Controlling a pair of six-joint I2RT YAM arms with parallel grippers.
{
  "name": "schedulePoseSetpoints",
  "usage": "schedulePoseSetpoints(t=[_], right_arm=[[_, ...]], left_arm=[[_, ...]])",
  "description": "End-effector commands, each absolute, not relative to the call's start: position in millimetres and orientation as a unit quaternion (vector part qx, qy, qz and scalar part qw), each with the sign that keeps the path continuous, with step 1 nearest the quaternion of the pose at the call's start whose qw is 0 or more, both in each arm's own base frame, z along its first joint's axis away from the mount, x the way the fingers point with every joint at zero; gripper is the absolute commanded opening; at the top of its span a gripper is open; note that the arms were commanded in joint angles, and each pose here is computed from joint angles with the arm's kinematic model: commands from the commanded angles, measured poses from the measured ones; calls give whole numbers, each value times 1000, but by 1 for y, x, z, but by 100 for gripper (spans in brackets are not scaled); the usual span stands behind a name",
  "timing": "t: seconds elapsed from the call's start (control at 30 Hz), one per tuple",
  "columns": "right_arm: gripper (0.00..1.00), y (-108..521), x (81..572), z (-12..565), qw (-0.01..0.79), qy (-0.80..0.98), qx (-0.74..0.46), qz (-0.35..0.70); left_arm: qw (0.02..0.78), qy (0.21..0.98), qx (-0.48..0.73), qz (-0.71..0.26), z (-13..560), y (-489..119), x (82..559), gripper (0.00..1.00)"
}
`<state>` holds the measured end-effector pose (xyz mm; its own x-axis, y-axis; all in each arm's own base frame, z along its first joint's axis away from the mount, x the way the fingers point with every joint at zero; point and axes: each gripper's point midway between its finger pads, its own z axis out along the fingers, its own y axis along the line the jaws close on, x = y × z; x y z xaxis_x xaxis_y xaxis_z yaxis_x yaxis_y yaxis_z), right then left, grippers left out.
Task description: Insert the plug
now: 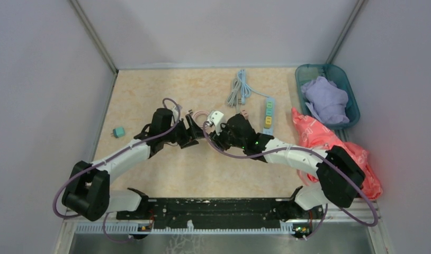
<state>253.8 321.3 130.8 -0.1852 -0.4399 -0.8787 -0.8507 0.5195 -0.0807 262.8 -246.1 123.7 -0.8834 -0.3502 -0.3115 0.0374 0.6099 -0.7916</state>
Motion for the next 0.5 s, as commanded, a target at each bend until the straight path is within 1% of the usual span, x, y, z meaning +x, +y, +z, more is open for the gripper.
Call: schedulePoseSetpoints(t=[0.0, 0.27, 0.47], right_arm=[[0, 317, 278, 149, 473, 749, -427, 180], [0, 308, 300, 139, 435, 788, -413, 137], [0, 307, 312, 137, 425, 800, -401, 134]], left_arm=[[266, 872, -118, -394, 121, -227, 278, 81], [260, 871, -134, -396, 108, -228, 290, 77], [241, 874, -144, -397, 90, -234, 297, 75]])
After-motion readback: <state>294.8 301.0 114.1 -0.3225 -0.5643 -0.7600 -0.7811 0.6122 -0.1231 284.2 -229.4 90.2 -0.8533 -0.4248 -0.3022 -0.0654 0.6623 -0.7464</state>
